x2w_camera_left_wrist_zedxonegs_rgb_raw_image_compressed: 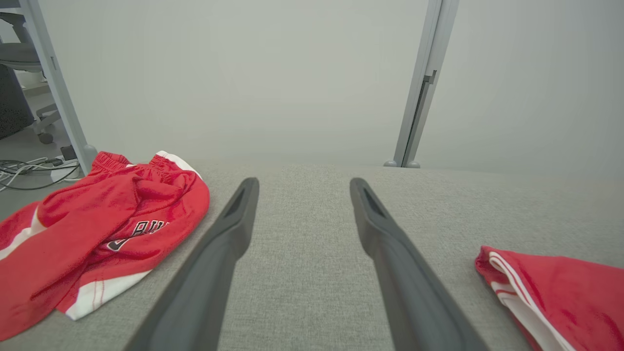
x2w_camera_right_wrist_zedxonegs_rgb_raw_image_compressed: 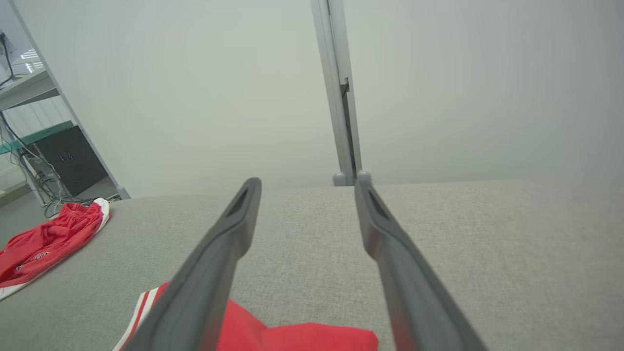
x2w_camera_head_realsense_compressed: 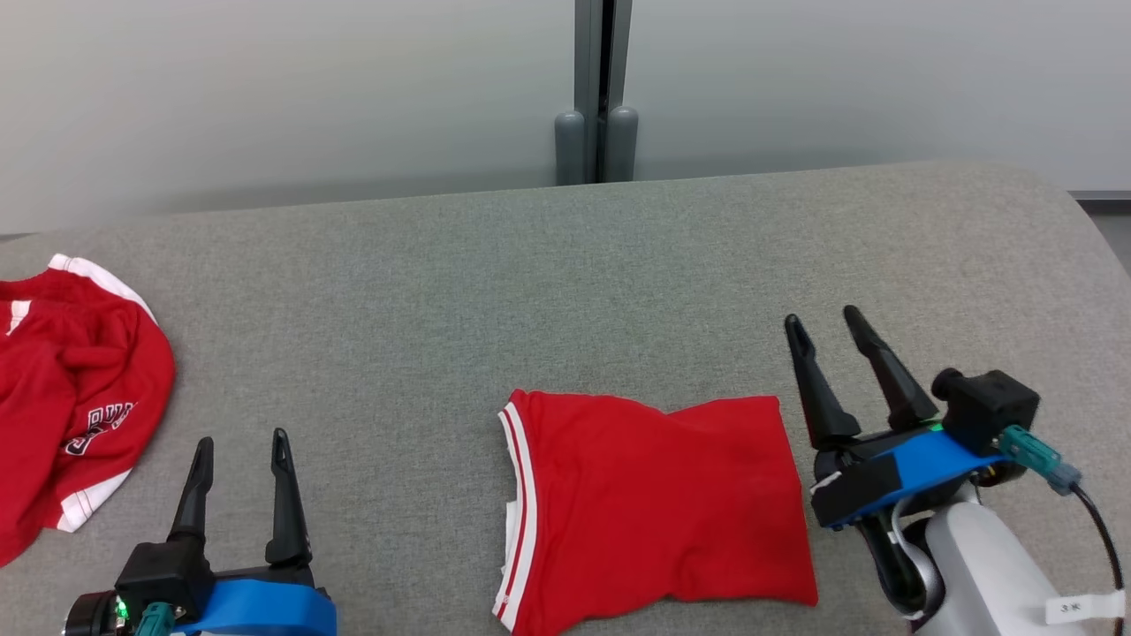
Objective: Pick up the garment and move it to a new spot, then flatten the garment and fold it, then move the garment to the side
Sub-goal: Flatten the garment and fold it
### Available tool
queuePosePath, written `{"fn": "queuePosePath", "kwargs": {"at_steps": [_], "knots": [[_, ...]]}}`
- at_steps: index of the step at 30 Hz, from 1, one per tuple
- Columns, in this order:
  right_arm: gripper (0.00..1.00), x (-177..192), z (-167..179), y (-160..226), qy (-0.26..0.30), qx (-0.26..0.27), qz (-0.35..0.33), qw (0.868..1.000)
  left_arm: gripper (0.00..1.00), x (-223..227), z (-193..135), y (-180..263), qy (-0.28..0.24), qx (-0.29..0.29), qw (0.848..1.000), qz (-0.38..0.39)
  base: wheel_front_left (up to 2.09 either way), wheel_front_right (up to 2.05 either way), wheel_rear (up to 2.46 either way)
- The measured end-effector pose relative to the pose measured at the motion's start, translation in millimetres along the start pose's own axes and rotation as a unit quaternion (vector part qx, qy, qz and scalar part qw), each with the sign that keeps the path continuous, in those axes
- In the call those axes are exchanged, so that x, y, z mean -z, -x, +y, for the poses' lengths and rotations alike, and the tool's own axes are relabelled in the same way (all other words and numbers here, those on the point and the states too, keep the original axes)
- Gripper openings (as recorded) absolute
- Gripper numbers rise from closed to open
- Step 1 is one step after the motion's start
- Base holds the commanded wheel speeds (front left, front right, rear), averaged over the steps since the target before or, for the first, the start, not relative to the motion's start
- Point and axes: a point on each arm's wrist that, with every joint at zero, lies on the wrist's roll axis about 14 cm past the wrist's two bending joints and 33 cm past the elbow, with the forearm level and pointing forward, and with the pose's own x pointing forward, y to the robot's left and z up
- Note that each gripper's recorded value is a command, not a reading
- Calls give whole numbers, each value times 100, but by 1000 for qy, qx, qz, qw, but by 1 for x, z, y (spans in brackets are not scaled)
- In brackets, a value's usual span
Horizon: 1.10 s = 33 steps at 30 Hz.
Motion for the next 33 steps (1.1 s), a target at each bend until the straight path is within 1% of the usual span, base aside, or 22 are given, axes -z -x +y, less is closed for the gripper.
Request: {"fn": "queuePosePath", "kwargs": {"at_steps": [2,6,12,16,21,33], "knots": [[100,-12,-11,8,12,15,-18,1000,100,-3,-6,0,-8,9,1000,-4,0,0,0],[100,-18,-25,30,36,42,-30,998,100,-6,-13,1,-9,20,1000,-8,0,0,0],[100,-12,-27,60,43,65,-26,997,100,-10,-14,11,-16,21,1000,-14,0,0,0],[100,-6,-27,74,46,74,-19,996,100,-12,-12,18,-20,18,999,-16,0,0,0],[100,3,-24,81,58,72,-5,996,100,-14,-9,25,-26,14,999,-19,0,0,0],[100,13,-16,84,60,63,9,996,100,-13,3,38,-30,-2,999,-19,0,0,0]]}}
